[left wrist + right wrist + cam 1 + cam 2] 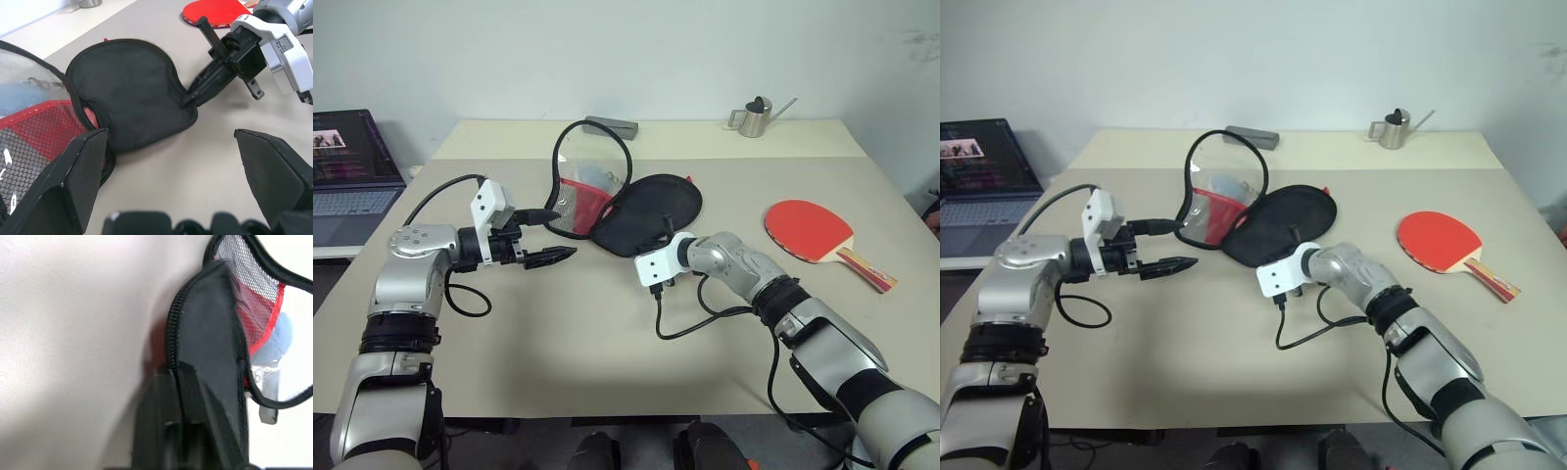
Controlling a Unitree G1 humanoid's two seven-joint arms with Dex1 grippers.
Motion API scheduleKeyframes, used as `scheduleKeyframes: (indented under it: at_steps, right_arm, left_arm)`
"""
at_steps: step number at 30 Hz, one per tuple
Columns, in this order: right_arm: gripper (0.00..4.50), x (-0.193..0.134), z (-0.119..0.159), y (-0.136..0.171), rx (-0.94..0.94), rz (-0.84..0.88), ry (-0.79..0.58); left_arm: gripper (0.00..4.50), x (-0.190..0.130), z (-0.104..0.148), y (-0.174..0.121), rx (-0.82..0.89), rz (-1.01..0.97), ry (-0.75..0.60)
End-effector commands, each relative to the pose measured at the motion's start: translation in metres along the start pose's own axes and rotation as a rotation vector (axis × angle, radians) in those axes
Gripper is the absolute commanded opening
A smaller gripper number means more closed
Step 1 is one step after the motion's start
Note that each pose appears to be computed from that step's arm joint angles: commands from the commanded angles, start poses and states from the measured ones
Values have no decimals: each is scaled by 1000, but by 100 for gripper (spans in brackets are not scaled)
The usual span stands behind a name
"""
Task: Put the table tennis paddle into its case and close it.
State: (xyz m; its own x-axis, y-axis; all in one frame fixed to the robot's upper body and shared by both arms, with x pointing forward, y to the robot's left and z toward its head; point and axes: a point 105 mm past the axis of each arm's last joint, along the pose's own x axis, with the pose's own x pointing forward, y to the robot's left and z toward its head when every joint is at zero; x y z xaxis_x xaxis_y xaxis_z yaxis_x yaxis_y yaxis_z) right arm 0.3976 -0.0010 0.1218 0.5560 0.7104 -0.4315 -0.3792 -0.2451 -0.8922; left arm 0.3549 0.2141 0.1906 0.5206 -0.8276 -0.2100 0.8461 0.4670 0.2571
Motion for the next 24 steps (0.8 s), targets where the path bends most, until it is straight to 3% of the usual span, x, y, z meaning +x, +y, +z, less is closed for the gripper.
scheduleKeyframes:
  at_steps: [1,12,24]
  right_arm:
    - [5,-5,10,-12,1,-33,-55]
    - [5,-27,18,2,-29,52,-179]
    - [5,-56,-15,12,-108,153,-162]
  left_arm:
    - [450,0,13,-2,21,-18,-36]
    - [450,11,-6,-55,-100,-240,2]
    - [450,26,-3,-87,-140,-388,-10]
